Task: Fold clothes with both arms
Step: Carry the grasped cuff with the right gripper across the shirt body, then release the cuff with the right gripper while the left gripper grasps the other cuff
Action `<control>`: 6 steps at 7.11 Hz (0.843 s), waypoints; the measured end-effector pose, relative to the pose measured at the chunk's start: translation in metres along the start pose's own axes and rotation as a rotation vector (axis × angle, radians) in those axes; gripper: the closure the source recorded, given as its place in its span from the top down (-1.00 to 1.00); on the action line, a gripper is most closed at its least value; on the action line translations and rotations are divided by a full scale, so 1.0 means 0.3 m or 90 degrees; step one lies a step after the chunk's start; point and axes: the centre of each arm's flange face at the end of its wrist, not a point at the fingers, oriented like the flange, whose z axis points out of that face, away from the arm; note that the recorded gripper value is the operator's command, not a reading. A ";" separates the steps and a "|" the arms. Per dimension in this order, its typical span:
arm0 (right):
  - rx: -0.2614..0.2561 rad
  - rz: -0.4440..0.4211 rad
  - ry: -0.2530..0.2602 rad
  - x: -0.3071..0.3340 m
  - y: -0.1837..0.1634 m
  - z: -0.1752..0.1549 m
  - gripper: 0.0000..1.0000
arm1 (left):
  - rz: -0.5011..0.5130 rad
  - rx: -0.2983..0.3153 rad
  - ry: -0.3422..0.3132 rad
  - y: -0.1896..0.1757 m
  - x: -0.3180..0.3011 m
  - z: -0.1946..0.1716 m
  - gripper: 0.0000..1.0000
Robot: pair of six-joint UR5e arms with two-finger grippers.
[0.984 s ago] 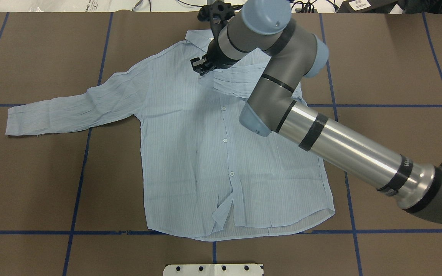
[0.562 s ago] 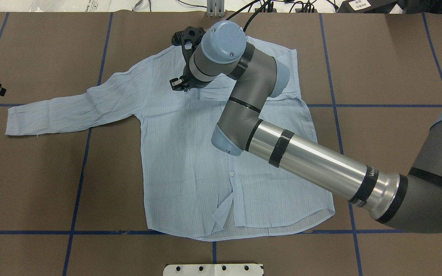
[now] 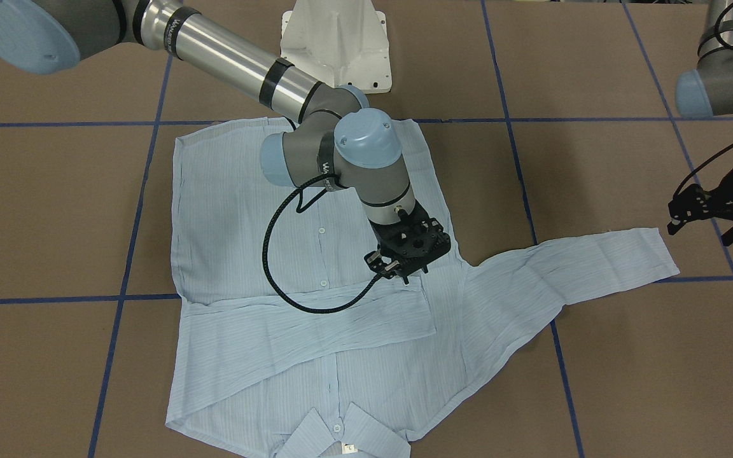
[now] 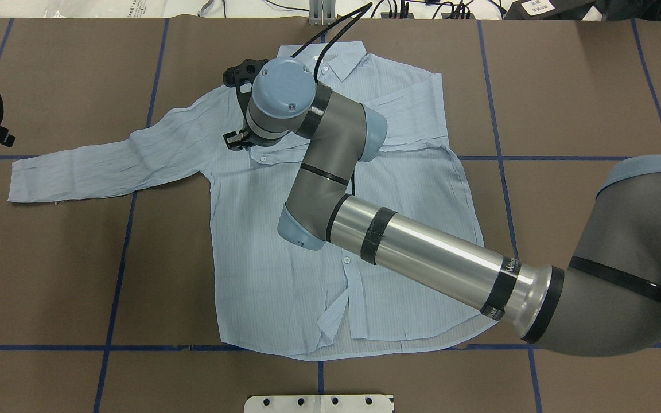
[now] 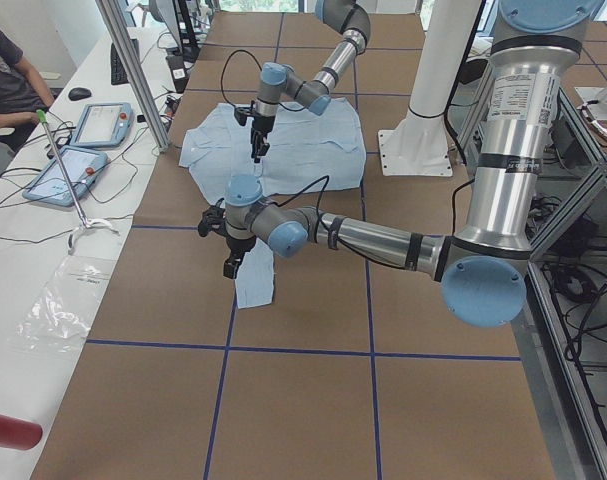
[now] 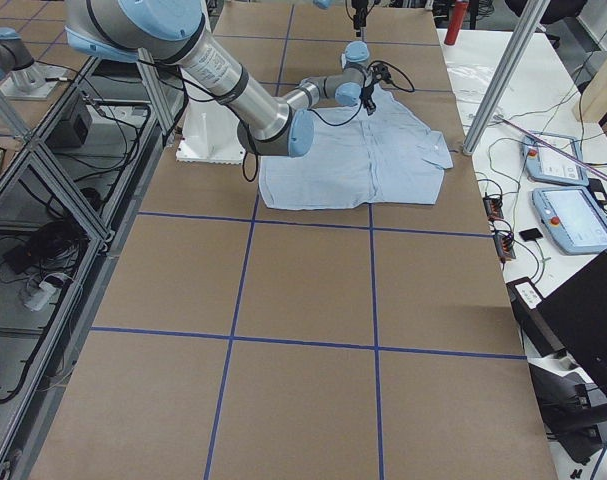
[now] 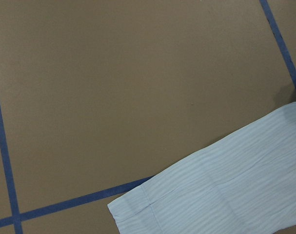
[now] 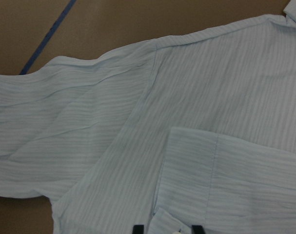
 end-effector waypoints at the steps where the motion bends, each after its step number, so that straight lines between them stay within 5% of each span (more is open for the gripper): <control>1: 0.003 0.008 0.002 -0.015 -0.006 -0.001 1.00 | 0.003 -0.002 -0.001 0.000 0.008 0.012 0.99; 3: 0.004 0.057 0.003 -0.039 -0.018 -0.034 0.99 | -0.009 -0.004 -0.006 0.023 -0.005 0.033 0.99; 6: -0.060 0.144 0.079 0.006 -0.007 -0.219 0.99 | -0.106 0.054 -0.008 0.127 -0.087 0.172 0.98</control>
